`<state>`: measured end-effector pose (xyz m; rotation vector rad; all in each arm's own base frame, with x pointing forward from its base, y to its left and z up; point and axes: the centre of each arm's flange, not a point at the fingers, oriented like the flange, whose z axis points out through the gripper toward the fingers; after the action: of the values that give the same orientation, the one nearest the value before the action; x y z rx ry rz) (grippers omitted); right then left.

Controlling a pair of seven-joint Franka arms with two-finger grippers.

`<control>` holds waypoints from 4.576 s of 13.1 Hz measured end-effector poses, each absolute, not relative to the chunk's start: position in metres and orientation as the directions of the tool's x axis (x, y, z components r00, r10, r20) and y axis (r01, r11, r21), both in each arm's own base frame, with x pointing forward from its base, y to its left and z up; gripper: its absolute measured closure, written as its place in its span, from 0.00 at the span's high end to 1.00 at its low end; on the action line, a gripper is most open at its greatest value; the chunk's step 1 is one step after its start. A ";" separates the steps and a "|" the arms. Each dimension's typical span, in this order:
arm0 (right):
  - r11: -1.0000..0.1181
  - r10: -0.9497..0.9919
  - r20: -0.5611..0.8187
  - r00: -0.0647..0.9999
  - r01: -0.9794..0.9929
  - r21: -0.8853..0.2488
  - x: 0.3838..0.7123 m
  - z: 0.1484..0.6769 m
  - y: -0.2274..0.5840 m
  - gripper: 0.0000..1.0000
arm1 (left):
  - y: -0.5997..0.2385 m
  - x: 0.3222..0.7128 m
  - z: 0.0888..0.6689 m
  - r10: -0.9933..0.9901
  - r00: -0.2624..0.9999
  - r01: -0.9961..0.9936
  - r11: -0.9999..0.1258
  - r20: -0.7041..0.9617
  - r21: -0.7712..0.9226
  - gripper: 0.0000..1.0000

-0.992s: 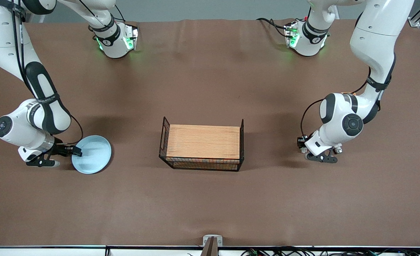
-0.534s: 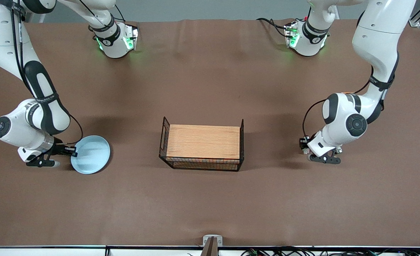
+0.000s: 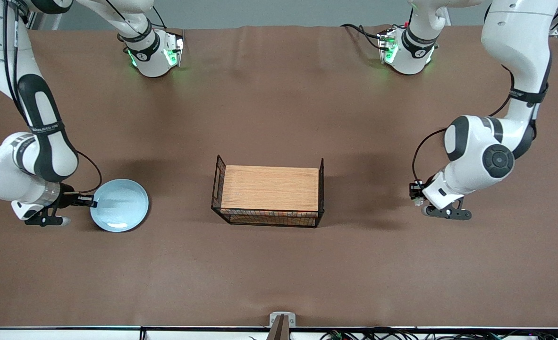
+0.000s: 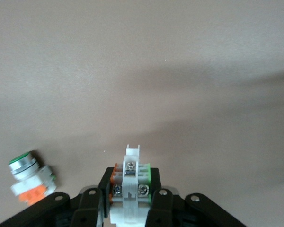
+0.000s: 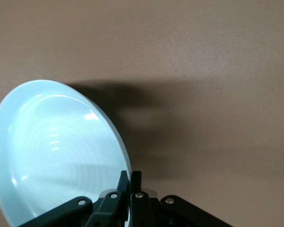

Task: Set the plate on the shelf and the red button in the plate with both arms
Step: 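Lift the plate with the right gripper while the left gripper lifts the button, then lower the plate into the basket and open the right gripper, then withdraw the right gripper while the left gripper carries the button over the plate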

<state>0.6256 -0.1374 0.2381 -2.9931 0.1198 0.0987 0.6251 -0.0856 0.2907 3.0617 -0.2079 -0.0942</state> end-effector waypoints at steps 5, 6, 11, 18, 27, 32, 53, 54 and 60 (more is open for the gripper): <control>-0.929 -0.301 -0.221 0.928 -0.338 -0.153 0.601 0.378 -0.106 0.03 | -0.083 0.644 0.371 -0.093 0.981 -0.081 -0.994 -0.170 0.072 0.33; -0.909 -0.352 -0.245 0.903 -0.392 -0.140 0.591 0.409 -0.093 0.03 | -0.084 0.644 0.390 -0.070 0.980 -0.058 -0.996 -0.188 0.068 0.33; -0.744 -0.638 -0.291 0.712 -0.669 -0.006 0.536 0.533 0.032 0.03 | -0.115 0.628 0.483 0.052 0.982 0.061 -0.997 -0.183 0.046 0.33; -0.402 -0.900 -0.207 0.384 -0.915 0.047 0.471 0.576 0.242 0.03 | -0.202 0.589 0.534 0.309 0.935 0.323 -0.945 -0.175 0.058 0.33; -0.084 -0.995 -0.047 0.088 -0.994 -0.069 0.417 0.490 0.446 0.03 | -0.226 0.587 0.543 0.621 0.738 0.659 -0.747 -0.264 0.086 0.33; 0.005 -1.000 0.002 -0.005 -0.996 -0.094 0.458 0.440 0.484 0.03 | -0.257 0.582 0.546 0.757 0.597 0.796 -0.601 -0.265 0.075 0.33; -0.011 -0.997 0.076 -0.001 -0.986 -0.166 0.488 0.373 0.489 0.37 | -0.311 0.591 0.529 0.862 0.421 0.907 -0.409 -0.281 0.103 0.33; -0.012 -0.997 0.078 -0.001 -0.986 -0.167 0.489 0.371 0.489 0.47 | -0.311 0.591 0.529 0.862 0.421 0.906 -0.410 -0.280 0.102 0.33; 0.039 -0.999 0.021 -0.044 -0.976 -0.214 0.517 0.413 0.484 1.00 | -0.311 0.591 0.527 0.866 0.413 0.911 -0.402 -0.281 0.098 0.33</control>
<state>0.5170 0.4836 0.4134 -2.0737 2.1628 -0.2563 0.5912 -0.3109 0.5274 2.4331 1.5614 -0.2719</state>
